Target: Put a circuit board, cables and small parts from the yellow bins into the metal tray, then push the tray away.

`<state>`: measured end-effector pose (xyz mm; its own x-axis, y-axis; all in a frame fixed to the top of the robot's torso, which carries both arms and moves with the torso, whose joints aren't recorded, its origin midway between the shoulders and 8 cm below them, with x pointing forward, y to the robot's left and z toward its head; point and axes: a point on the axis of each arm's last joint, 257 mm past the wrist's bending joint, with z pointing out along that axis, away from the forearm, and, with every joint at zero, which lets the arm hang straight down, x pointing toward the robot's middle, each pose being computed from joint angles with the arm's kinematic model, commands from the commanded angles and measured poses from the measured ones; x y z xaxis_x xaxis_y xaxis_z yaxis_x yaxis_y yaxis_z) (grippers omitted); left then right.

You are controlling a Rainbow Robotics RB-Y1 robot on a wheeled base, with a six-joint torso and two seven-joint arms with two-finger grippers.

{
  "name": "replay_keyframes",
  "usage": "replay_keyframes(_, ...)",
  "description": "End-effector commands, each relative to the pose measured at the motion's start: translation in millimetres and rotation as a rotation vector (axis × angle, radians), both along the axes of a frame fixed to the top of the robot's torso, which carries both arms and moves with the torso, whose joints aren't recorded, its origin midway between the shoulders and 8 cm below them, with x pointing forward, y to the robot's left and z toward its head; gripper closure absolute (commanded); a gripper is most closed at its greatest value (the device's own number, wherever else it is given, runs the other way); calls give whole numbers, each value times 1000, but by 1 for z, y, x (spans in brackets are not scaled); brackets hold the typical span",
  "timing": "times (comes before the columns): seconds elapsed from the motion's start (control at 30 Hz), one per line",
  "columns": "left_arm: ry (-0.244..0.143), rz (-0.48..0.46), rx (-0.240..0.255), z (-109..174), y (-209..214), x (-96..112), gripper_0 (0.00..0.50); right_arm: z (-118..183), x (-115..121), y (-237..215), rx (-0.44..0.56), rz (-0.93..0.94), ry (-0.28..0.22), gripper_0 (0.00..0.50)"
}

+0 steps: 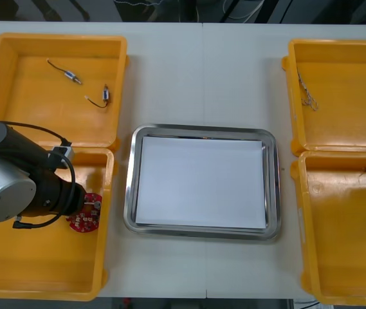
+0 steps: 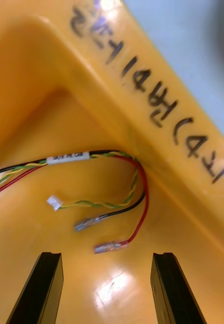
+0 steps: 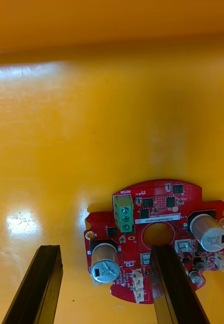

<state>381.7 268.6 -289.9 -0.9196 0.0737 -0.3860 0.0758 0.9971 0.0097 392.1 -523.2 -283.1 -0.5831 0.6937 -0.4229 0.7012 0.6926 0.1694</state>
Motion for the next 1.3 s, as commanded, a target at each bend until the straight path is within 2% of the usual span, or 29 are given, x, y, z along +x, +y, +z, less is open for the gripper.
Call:
replay_keyframes(0.03,-26,70,-18,4,1,11,0,1,10,2,4,-2,-18,0)
replay_keyframes(0.47,-10,82,-9,-5,5,9,0,-15,13,16,71,-36,-38,0)
replay_keyframes(0.77,-6,89,-13,-6,5,8,0,-19,12,13,53,-47,-38,0)
replay_keyframes(0.8,-6,89,-13,-7,5,7,23,-19,11,12,49,-47,-37,0)
replay_keyframes(0.83,-8,89,-13,-6,5,8,154,-20,11,10,44,-49,-40,0)
replay_keyframes(0.87,-4,90,-14,-8,5,7,227,-19,12,10,44,-50,-45,0)
replay_keyframes(0.93,-8,89,-15,-7,5,7,440,-20,12,9,43,-52,-49,0)
replay_keyframes(0.97,-7,88,-14,-7,5,7,500,-22,12,7,42,-53,-51,0)
replay_keyframes(1.3,-12,89,-10,-6,8,8,500,-32,8,5,63,-66,-59,0)
